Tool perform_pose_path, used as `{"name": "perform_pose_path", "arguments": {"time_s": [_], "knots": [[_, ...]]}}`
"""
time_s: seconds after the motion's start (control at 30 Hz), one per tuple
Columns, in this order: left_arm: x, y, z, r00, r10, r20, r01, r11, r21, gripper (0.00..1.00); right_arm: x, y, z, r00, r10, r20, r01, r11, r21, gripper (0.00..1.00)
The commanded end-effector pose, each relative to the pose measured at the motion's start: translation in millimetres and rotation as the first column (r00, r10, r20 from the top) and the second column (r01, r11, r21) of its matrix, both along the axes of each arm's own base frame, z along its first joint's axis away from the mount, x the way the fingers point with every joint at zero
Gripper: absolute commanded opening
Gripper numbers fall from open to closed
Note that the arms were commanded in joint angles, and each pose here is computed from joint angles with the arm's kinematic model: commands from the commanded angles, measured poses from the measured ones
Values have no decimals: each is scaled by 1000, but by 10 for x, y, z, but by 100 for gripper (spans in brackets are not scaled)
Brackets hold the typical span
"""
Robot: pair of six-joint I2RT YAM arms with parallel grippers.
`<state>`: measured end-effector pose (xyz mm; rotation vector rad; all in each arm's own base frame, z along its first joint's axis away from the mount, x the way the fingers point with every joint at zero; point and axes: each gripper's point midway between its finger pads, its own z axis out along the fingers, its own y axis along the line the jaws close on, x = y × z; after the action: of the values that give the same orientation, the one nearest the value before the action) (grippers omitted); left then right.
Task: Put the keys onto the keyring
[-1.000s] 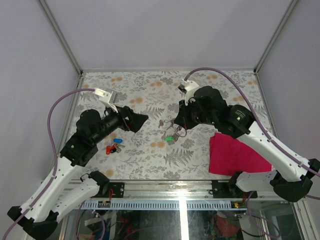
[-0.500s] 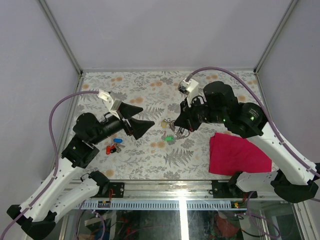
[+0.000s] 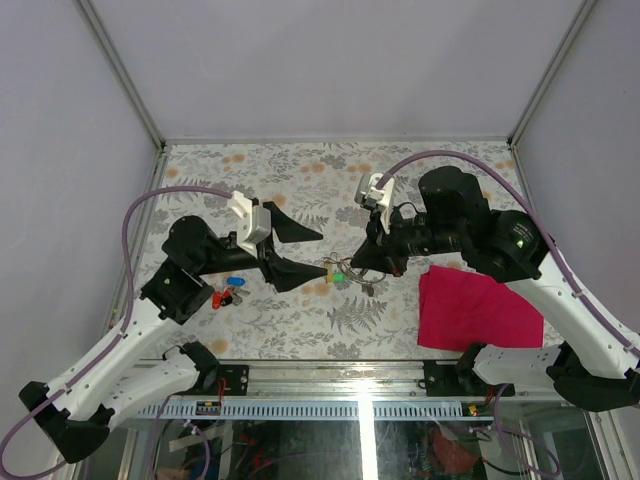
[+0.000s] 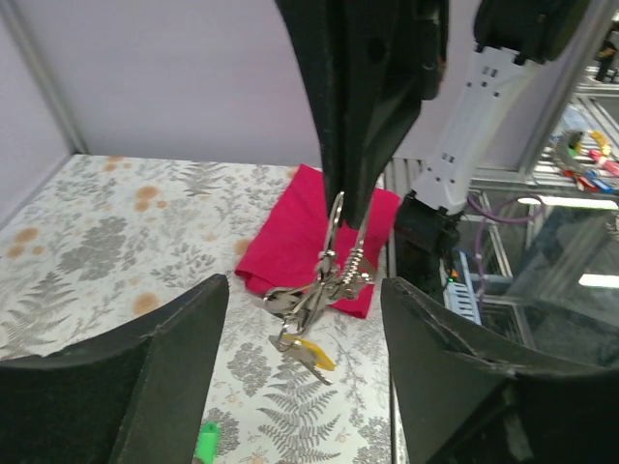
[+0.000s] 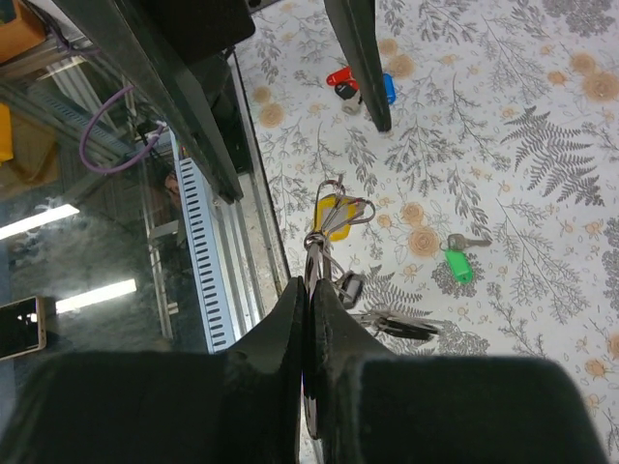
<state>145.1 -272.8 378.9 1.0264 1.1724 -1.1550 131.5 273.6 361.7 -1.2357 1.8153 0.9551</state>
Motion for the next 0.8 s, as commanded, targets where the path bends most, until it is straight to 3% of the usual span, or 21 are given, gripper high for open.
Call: {"name": "perform_pose_path", "arguments": {"time_s": [0.0,0.23,0.77], "knots": [[-210,-48,301,983,-99,154,106,993,-42,63,-91,50,286,993,83,82,-91,992,89,0],[-320,-180,261,976,-167,142,171,985,-15,56,-89,67,280,990,98,97,-107,990,93,0],[-244,-402,129,982,-148,122,143,989,44,41,-232,67,261,983,163,87,-173,977,122,0]]}}
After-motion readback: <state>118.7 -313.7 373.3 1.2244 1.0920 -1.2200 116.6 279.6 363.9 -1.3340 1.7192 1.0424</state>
